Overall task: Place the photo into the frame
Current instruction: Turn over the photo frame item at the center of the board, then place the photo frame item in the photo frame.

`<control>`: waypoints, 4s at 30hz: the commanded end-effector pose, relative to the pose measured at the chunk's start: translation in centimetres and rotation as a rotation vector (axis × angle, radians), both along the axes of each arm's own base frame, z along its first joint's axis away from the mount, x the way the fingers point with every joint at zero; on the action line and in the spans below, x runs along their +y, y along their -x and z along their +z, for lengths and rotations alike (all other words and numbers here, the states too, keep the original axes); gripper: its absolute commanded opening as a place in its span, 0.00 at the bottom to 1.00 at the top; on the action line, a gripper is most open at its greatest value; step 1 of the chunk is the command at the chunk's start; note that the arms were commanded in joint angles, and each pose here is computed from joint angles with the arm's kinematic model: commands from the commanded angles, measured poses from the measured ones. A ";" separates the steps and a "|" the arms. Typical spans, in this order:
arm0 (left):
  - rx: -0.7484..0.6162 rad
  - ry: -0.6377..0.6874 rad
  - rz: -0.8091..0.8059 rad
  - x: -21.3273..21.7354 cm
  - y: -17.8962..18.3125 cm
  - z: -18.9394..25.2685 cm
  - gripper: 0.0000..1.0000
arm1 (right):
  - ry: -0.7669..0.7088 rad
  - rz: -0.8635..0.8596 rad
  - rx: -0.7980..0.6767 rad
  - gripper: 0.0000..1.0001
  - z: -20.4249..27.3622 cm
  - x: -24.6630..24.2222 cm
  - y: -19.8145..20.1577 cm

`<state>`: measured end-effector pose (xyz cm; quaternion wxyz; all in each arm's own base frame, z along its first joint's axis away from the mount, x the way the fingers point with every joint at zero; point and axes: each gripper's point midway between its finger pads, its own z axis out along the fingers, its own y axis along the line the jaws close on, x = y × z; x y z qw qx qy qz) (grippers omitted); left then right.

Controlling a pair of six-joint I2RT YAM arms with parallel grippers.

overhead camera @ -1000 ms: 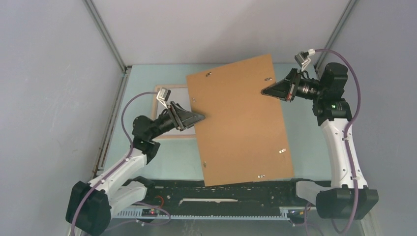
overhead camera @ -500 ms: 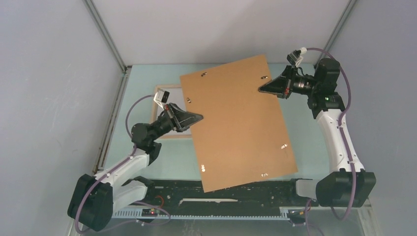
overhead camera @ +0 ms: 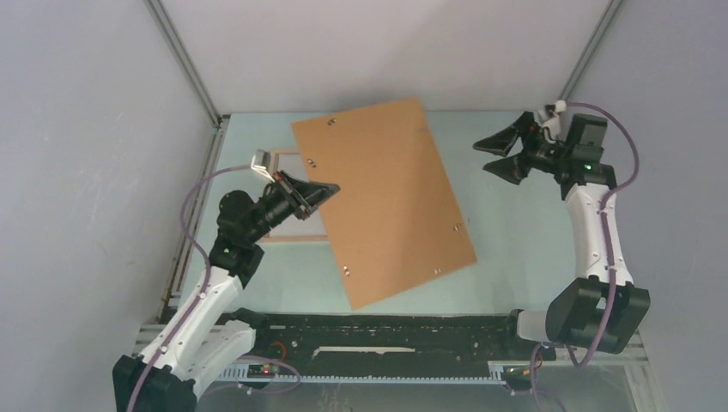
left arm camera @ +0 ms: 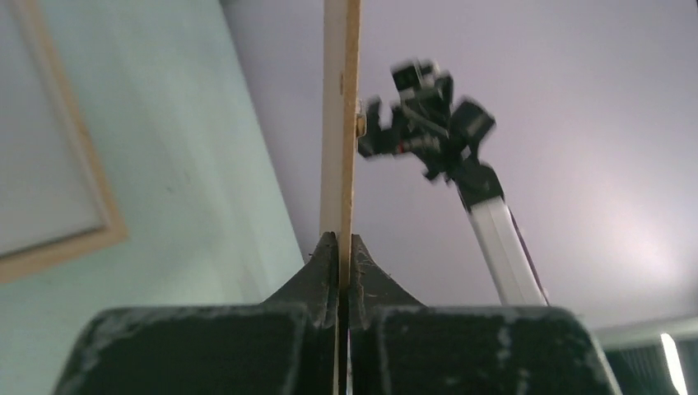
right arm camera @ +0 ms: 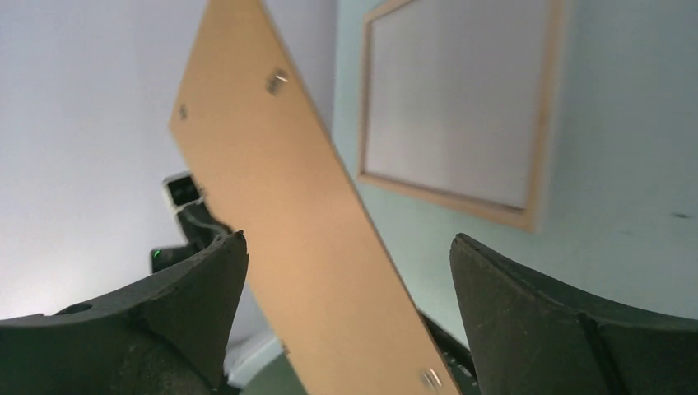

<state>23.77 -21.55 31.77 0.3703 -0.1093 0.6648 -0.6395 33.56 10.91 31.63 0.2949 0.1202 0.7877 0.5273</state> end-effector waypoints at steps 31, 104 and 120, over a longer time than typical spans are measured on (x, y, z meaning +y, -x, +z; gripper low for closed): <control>0.434 0.334 1.158 14.2 -11.6 -12.0 0.00 | 0.320 0.059 0.102 0.96 -10.5 4.3 4.6; 0.545 0.159 1.124 6.1 -10.9 -18.3 0.95 | 0.290 0.090 0.093 0.95 -11.9 4.1 6.1; 0.894 0.108 1.008 5.7 -9.6 -21.0 1.00 | 0.296 0.109 0.116 0.94 -12.8 5.6 5.6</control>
